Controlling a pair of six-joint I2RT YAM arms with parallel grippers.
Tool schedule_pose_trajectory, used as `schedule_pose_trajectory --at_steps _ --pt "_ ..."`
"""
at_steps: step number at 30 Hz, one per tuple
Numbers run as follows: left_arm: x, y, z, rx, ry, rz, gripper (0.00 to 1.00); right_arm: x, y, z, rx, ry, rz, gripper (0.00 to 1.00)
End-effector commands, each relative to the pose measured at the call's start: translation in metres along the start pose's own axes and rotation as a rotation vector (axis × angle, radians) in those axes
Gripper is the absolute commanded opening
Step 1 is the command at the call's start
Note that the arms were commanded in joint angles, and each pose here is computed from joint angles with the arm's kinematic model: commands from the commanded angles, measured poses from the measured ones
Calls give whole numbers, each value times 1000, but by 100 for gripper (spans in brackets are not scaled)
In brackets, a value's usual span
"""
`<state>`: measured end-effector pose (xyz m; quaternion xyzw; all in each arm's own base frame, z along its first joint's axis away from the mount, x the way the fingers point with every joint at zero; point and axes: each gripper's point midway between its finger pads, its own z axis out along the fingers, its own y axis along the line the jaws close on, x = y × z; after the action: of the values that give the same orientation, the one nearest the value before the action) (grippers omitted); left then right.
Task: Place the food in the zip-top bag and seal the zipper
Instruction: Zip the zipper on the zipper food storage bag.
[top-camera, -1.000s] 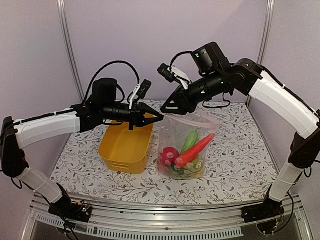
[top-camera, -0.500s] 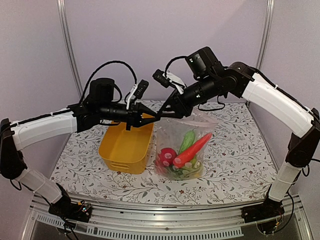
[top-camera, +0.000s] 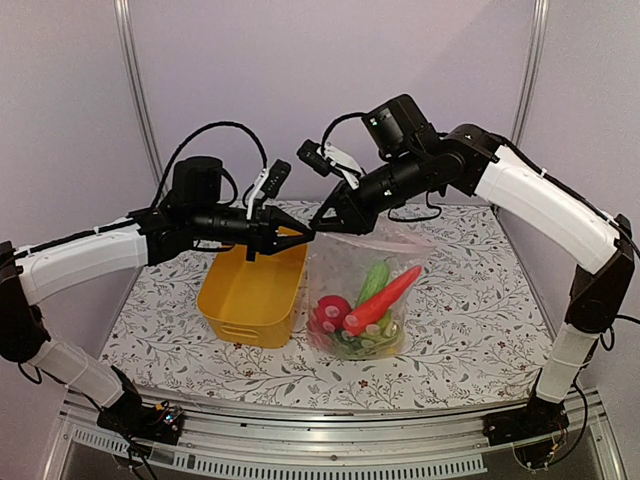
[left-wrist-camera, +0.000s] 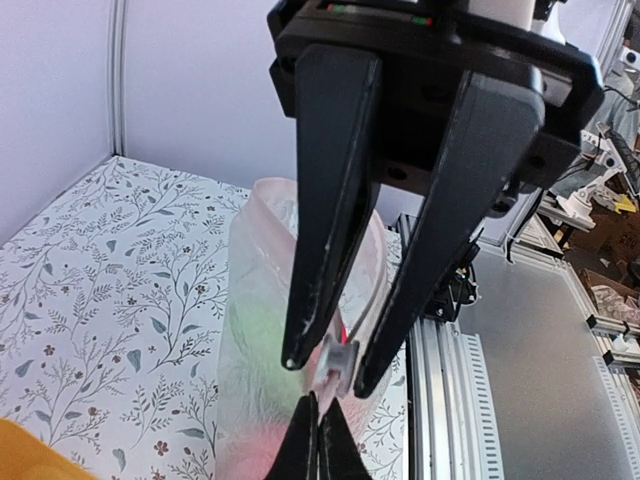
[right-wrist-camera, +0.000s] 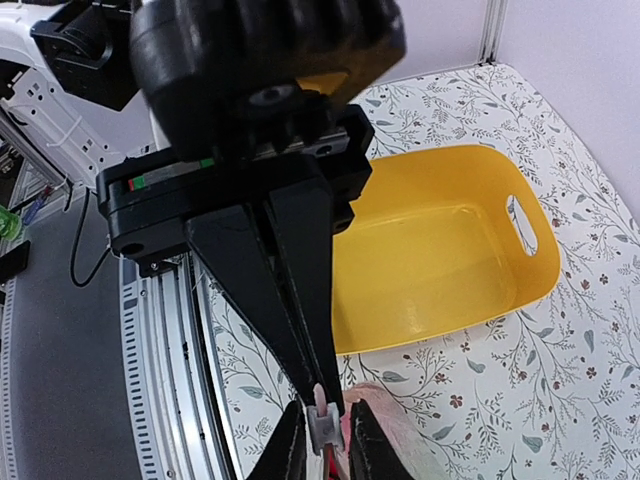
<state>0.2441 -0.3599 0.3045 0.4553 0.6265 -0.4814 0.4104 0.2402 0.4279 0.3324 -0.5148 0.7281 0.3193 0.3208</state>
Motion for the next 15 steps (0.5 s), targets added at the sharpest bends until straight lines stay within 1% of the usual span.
schedule_pose_trajectory --at_steps 1,5,8,10,13,15 --pt "-2 1 -9 -18 -11 18 0 -11 5 -4 10 -19 -12 12" --pt "-4 4 -8 -24 -16 21 0 -12 14 -3 12 -12 -27 6" --pt "-7 4 -6 -13 -25 25 0 -9 18 1 7 4 -24 7" --pt "-8 4 -5 -8 -25 27 0 -7 15 2 27 14 -22 17" --pt "-7 5 -5 -13 -21 32 0 -5 7 3 68 23 -27 23" --pt "-5 4 -5 -15 -15 38 0 -3 3 3 95 31 -39 31"
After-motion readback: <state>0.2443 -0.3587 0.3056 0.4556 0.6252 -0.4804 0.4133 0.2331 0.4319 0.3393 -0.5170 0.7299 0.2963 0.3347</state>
